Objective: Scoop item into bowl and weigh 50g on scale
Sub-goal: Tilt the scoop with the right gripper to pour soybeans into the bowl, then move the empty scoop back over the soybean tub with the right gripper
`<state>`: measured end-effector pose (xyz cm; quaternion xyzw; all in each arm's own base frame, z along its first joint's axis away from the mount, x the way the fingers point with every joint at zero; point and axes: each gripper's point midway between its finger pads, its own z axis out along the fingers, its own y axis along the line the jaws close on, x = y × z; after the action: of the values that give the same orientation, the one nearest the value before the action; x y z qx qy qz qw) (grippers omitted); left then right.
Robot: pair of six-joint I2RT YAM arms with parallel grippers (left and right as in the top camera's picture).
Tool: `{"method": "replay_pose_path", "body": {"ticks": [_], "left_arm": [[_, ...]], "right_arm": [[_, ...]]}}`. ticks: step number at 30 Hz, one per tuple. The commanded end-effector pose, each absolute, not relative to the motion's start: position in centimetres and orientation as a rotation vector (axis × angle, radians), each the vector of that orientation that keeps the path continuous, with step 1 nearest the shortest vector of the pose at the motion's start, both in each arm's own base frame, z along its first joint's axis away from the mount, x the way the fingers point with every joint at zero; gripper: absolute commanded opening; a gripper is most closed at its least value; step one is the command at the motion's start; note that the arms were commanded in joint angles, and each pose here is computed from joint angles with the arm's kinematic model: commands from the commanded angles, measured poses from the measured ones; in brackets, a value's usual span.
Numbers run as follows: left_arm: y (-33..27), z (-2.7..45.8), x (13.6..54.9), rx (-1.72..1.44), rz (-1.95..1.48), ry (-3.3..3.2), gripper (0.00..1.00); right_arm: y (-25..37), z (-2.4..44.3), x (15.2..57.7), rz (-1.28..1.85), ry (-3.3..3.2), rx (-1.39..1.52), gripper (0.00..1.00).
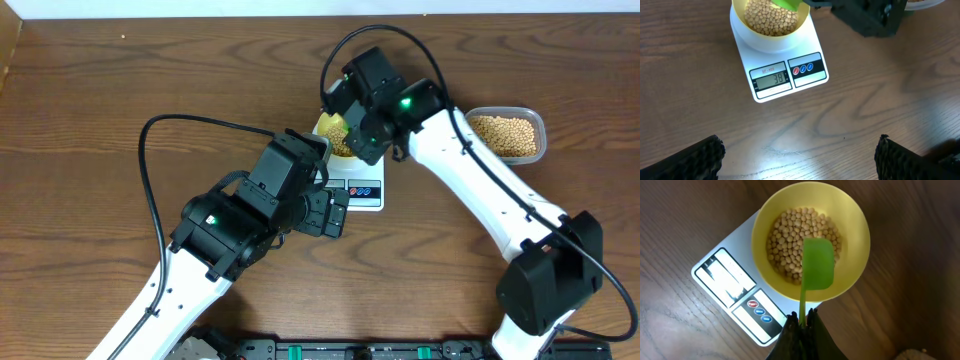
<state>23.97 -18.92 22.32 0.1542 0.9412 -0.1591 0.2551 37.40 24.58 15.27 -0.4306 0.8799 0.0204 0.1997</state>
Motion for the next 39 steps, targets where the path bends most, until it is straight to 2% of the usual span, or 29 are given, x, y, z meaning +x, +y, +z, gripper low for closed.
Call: {"method": "replay_pose_path", "body": {"ticks": [1,6,11,17,21,24,29,32,39], "left_arm": [[-18.9,23.0,24.2,0.413,-0.433,2.539,0.98],[-18.9,23.0,24.2,0.413,-0.433,2.539,0.98],[-18.9,23.0,24.2,0.413,-0.433,2.539,0.98],[-18.9,23.0,24.2,0.413,-0.433,2.539,0.98],[-18.9,23.0,24.2,0.412,-0.433,2.539,0.98],[-18.8,23.0,24.2,0.413,-0.433,2.539,0.98],[-18.9,22.9,24.2,0.413,-0.432,2.540,0.98],[-18.9,22.9,24.2,0.413,-0.432,2.541,0.98],[-18.9,22.8,24.2,0.413,-0.430,2.544,0.98]], "right_arm": [[24.7,17.1,37.9,-0.009,2.401,-1.207,0.01],[24.9,17.5,38.1,0.009,2.408,-1.167,0.01],[24.8,20.0,38.6,0.030,2.407,-1.091,0.01],[21.9,25.2,39.4,0.041,2.453,-0.903,0.01],[17.4,27.0,40.1,-0.060,2.530,-0.672,0.01],[11.4,26.5,40.4,-0.228,2.638,-0.328,0.01],[5.1,24.8,39.3,-0.283,2.765,0.048,0.01],[1.6,23.7,39.1,-0.320,2.803,0.194,0.01],[-2.8,20.1,38.9,-0.393,2.848,0.327,0.01]]}}
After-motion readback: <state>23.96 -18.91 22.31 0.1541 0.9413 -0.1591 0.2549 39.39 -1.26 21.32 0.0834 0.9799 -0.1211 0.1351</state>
